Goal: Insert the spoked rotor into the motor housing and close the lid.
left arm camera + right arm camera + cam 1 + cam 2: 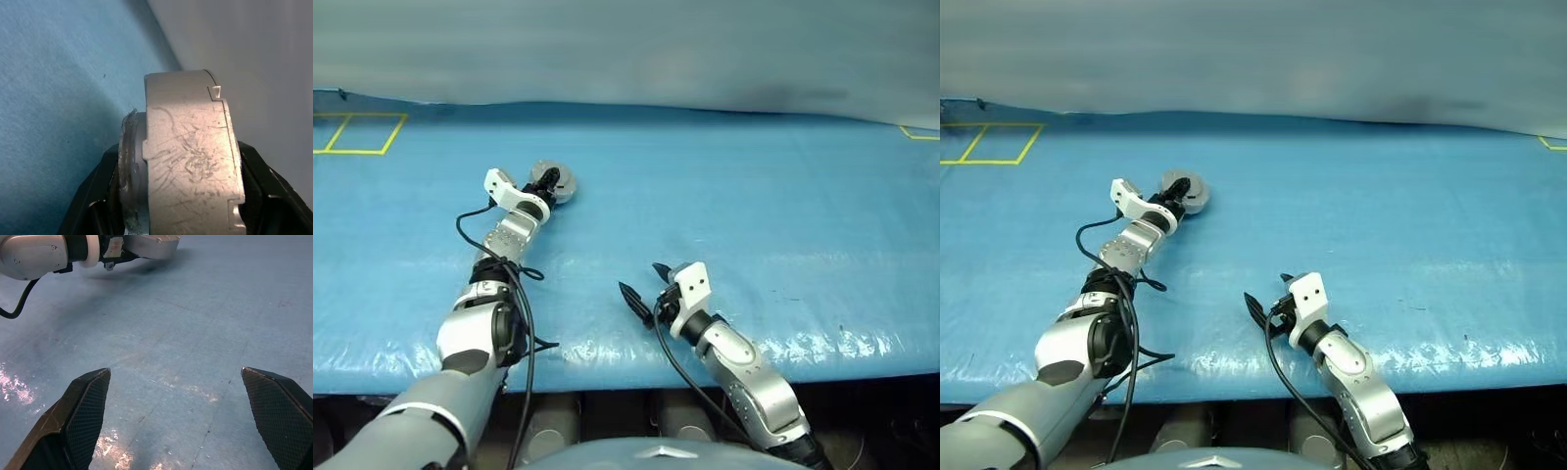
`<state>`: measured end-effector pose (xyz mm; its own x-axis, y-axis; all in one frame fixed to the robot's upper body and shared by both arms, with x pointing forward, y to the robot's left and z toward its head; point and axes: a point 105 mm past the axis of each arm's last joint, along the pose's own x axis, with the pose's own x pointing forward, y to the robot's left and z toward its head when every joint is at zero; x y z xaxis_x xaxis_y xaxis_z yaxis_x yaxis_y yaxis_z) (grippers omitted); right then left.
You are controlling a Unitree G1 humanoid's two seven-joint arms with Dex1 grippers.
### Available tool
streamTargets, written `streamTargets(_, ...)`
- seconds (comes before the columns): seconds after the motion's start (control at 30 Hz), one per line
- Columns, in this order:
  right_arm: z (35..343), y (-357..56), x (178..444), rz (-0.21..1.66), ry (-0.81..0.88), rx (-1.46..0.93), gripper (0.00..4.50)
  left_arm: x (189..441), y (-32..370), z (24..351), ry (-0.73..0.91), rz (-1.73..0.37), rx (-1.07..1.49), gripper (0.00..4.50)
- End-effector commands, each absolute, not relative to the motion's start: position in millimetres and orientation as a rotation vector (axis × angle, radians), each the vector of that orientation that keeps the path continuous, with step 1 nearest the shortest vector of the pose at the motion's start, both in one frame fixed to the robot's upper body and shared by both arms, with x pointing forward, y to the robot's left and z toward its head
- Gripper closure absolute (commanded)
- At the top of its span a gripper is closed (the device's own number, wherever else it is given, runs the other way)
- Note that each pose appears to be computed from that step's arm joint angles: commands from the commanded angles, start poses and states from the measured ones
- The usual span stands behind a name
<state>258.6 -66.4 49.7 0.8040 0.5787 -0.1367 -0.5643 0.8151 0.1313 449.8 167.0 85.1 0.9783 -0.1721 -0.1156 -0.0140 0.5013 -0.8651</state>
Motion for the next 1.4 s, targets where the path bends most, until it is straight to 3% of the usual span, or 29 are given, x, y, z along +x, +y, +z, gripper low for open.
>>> streamTargets(0.03, 60.5, -66.6, 257.7, 0.599, 0.127, 0.088, 0.0, 460.1, 183.4, 112.4, 0.095, -0.085, -1.003, 2.02)
streamTargets(0.23, 58.0, -65.5, 256.3, 0.599, 0.139, 0.086, 0.0, 458.2, 192.8, 103.9, 0.111, -0.041, -0.982, 2.02)
streamTargets(0.43, 58.3, -63.3, 257.7, 0.613, 0.144, 0.092, 0.0, 453.3, 205.6, 95.0, 0.117, 0.006, -0.975, 0.15)
streamTargets(0.47, 57.9, -62.9, 257.7, 0.616, 0.146, 0.09, 0.0, 452.1, 207.8, 93.0, 0.118, 0.015, -0.975, 0.03)
streamTargets(0.7, 58.0, -59.9, 257.4, 0.636, 0.156, 0.09, 0.0, 440.3, 222.8, 77.5, 0.142, 0.065, -0.972, 0.03)
streamTargets(0.97, 56.7, -52.9, 253.3, 0.688, 0.181, 0.109, 0.0, 410.4, 226.3, 61.1, 0.228, 0.049, -0.923, 0.03)
streamTargets(1.27, 58.4, -53.4, 252.3, 0.713, 0.184, 0.121, 0.0, 351.1, 207.2, 69.9, 0.294, -0.119, -0.792, 0.03)
streamTargets(1.4, 58.7, -57.8, 253.1, 0.706, 0.171, 0.105, 0.0, 322.2, 194.8, 85.4, 0.238, -0.262, -0.57, 0.03)
